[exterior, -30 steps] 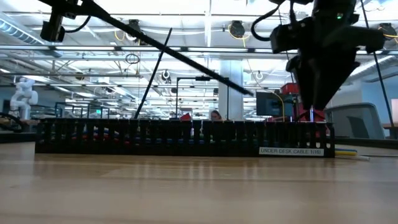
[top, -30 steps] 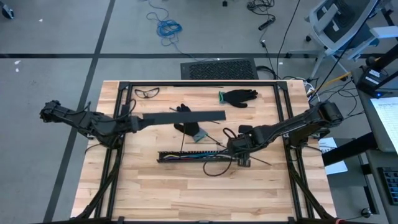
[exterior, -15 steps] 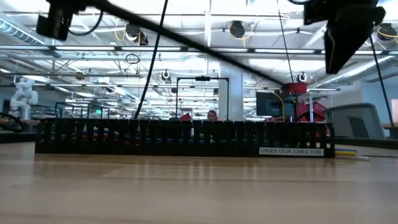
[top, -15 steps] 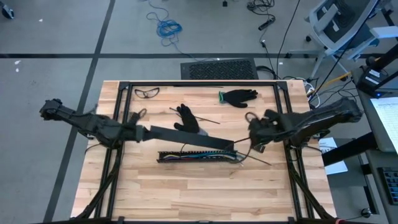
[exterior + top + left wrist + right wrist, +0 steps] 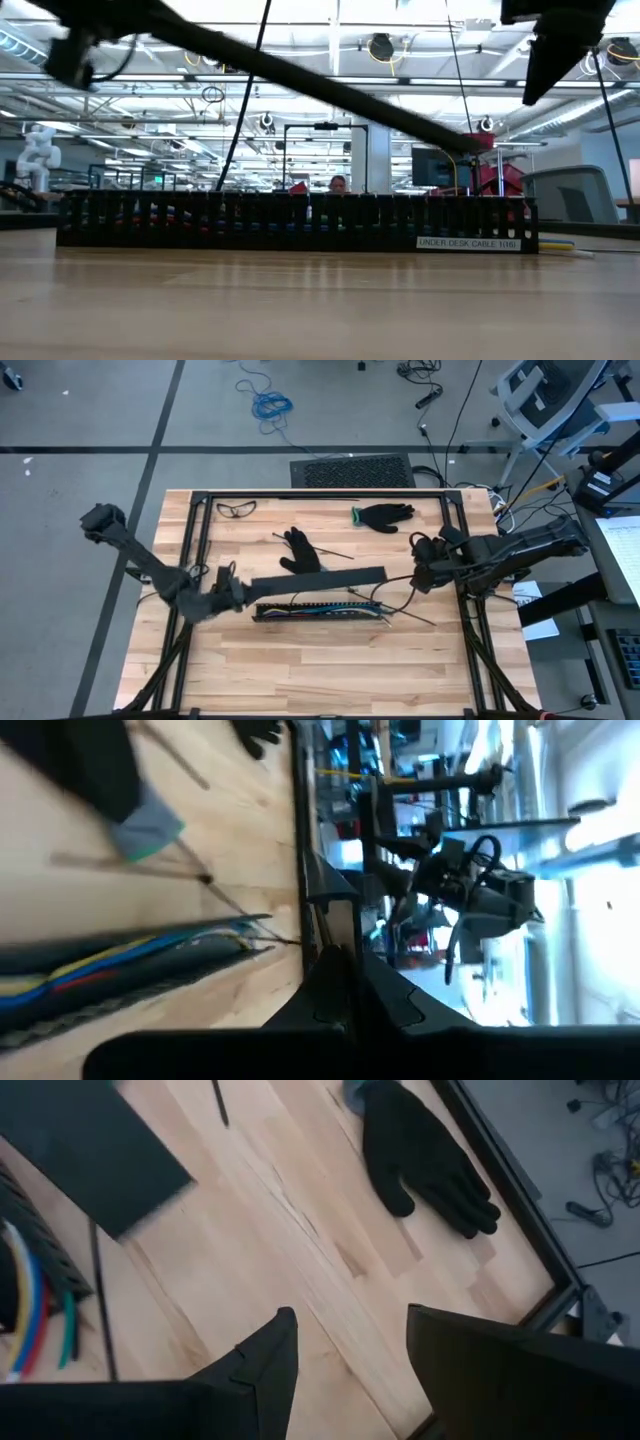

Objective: Ziptie cables
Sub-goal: Insert the black cover of the black cable duct

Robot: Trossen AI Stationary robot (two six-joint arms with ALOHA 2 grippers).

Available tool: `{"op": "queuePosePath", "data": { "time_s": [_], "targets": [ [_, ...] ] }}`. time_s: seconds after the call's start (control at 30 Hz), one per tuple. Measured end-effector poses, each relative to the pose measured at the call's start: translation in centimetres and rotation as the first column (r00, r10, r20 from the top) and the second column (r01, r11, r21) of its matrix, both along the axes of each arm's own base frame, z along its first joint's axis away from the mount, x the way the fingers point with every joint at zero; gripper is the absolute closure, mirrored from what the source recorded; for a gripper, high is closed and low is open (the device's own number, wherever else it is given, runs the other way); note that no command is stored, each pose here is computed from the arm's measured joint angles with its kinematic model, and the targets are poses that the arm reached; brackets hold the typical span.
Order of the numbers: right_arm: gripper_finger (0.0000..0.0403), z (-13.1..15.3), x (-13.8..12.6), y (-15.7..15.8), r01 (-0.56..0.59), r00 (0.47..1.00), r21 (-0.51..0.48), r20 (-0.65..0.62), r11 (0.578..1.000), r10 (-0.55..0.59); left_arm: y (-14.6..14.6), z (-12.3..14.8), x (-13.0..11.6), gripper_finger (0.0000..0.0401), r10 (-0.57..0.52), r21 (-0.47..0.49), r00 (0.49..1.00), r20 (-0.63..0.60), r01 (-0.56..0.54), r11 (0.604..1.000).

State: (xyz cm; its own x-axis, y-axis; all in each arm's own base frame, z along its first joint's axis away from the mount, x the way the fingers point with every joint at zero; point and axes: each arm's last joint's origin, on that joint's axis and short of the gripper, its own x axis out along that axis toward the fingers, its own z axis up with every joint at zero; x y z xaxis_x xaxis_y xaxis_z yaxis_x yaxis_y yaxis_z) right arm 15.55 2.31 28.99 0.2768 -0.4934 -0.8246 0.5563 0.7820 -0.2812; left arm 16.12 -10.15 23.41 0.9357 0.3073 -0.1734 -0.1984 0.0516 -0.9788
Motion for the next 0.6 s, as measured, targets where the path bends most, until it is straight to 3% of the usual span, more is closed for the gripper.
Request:
{"op": "queuePosePath", "data": {
  "time_s": [0.13,0.3,0.4,0.6],
  "targets": [
    [0.0227,-1.0,-0.2,-0.1,-0.012,0.999,-0.014,-0.041,1.0,0.011,-2.3,-1.4,-1.0,0.0394,0.032,-0.037,0.999,0.013,-0.031,0.999],
    [0.0227,-2.1,-0.4,-0.1,-0.004,0.998,-0.019,-0.068,1.0,0.003,-4.0,-3.1,-1.3,0.0394,-0.035,-0.072,0.999,-0.032,0.032,0.997],
    [0.0227,-2.6,-0.3,-0.1,0.021,0.999,-0.008,-0.04,1.0,-0.022,-4.2,-3.9,-1.5,0.0394,-0.085,-0.12,0.993,-0.083,0.075,0.99],
    [0.0227,-2.7,-0.1,0.0,0.038,0.999,0.008,-0.008,0.999,-0.038,-3.7,-4.2,-1.9,0.0394,-0.052,-0.117,0.997,-0.064,0.044,0.992]
  ]
}}
